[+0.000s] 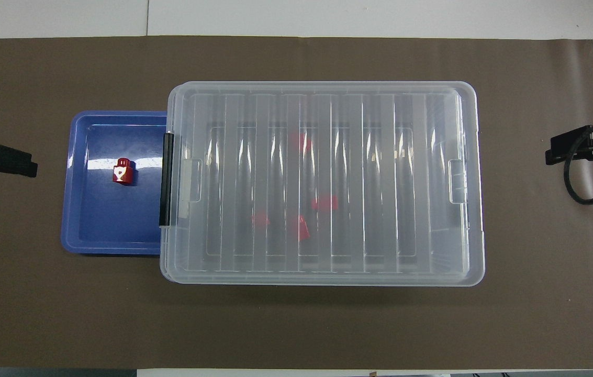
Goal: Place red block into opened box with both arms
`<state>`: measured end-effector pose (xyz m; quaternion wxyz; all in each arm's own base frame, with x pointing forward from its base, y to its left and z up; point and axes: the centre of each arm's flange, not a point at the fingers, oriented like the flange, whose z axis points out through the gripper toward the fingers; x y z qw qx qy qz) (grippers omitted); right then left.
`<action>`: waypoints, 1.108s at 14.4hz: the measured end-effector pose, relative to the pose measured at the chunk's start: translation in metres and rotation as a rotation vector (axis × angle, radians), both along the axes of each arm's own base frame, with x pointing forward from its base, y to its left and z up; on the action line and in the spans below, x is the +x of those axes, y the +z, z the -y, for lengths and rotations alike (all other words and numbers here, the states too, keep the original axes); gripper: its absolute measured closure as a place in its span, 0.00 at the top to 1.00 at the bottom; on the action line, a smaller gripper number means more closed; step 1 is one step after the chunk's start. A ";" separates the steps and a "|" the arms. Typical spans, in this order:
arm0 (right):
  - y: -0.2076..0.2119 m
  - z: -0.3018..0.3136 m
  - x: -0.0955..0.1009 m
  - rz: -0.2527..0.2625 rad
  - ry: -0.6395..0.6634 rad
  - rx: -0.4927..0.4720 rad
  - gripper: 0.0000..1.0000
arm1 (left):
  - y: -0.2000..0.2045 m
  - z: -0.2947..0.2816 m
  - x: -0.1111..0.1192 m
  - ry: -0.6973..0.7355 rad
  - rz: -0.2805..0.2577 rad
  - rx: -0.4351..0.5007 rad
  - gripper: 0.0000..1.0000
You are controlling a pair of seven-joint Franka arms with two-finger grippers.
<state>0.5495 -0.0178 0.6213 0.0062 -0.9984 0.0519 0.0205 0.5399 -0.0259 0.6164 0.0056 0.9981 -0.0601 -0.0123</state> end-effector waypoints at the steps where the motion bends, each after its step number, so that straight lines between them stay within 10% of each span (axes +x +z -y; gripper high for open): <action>1: 0.000 0.000 0.000 0.000 0.000 0.000 1.00 | 0.000 0.000 0.000 0.000 0.000 0.000 1.00; 10: -0.004 -0.001 0.004 0.034 0.001 0.000 1.00 | 0.000 0.000 0.000 0.000 0.000 0.000 1.00; 16: -0.078 -0.017 0.005 0.121 0.001 0.036 1.00 | 0.000 0.000 0.000 0.000 0.000 0.000 1.00</action>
